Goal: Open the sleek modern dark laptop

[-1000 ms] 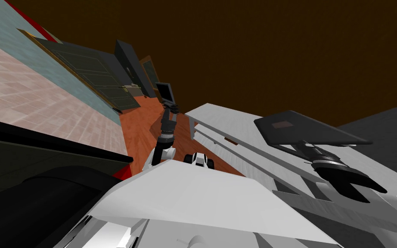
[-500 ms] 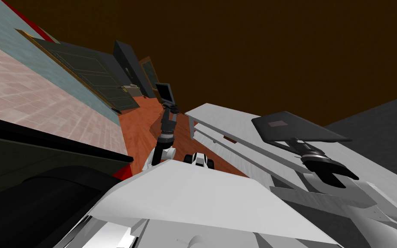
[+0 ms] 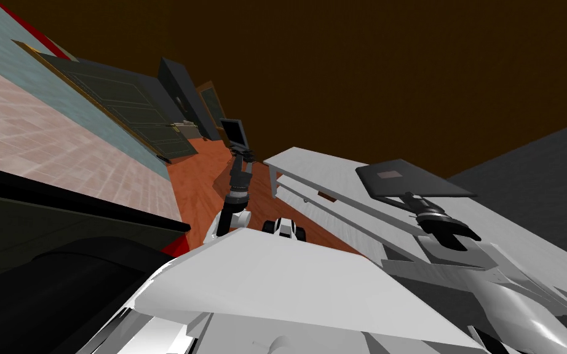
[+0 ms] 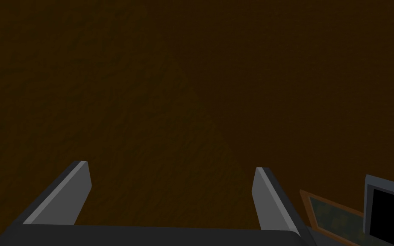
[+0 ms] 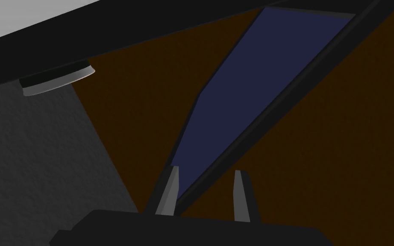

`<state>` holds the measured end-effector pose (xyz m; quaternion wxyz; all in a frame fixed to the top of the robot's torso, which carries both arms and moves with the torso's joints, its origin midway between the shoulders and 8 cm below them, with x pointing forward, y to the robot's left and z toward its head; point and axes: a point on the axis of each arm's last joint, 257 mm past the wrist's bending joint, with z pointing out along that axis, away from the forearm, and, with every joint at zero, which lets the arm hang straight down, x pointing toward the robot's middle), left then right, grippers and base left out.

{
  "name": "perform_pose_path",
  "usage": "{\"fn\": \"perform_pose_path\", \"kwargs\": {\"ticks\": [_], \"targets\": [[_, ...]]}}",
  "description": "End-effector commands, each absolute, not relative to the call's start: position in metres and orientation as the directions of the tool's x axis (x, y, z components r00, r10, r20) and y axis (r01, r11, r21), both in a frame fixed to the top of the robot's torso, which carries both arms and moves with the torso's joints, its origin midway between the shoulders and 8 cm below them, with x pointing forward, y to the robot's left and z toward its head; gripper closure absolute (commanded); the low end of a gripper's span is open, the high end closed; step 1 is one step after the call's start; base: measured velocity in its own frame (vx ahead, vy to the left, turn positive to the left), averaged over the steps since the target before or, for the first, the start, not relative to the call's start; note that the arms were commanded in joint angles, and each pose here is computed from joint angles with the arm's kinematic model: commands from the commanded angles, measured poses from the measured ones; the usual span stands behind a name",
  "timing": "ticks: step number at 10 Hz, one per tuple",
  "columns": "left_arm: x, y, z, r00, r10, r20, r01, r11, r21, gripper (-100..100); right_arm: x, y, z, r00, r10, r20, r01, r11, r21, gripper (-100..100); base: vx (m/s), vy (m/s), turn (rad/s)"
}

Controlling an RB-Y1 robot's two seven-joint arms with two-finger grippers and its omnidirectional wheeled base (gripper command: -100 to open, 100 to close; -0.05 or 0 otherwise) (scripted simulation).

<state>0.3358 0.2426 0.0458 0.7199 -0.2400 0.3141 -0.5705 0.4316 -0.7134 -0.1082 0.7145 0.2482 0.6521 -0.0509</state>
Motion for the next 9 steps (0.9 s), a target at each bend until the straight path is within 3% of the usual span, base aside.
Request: {"fn": "perform_pose_path", "kwargs": {"ticks": [1, 9], "targets": [[0.336, 0.243, 0.046, 0.152, -0.972, -0.178, 0.671, 0.234, -0.704, 0, 0.452, -0.71, -0.125, 0.132, 0.288, -0.948, 0.393, 0.863, 0.317, 100, -0.048, 0.001, 0.012], [0.336, 0.243, 0.046, 0.152, -0.972, -0.178, 0.671, 0.234, -0.704, 0, 0.501, -0.693, -0.129, 0.122, 0.324, -0.938, 0.347, 0.871, 0.347, 100, -0.042, 0.001, -0.024]]}}
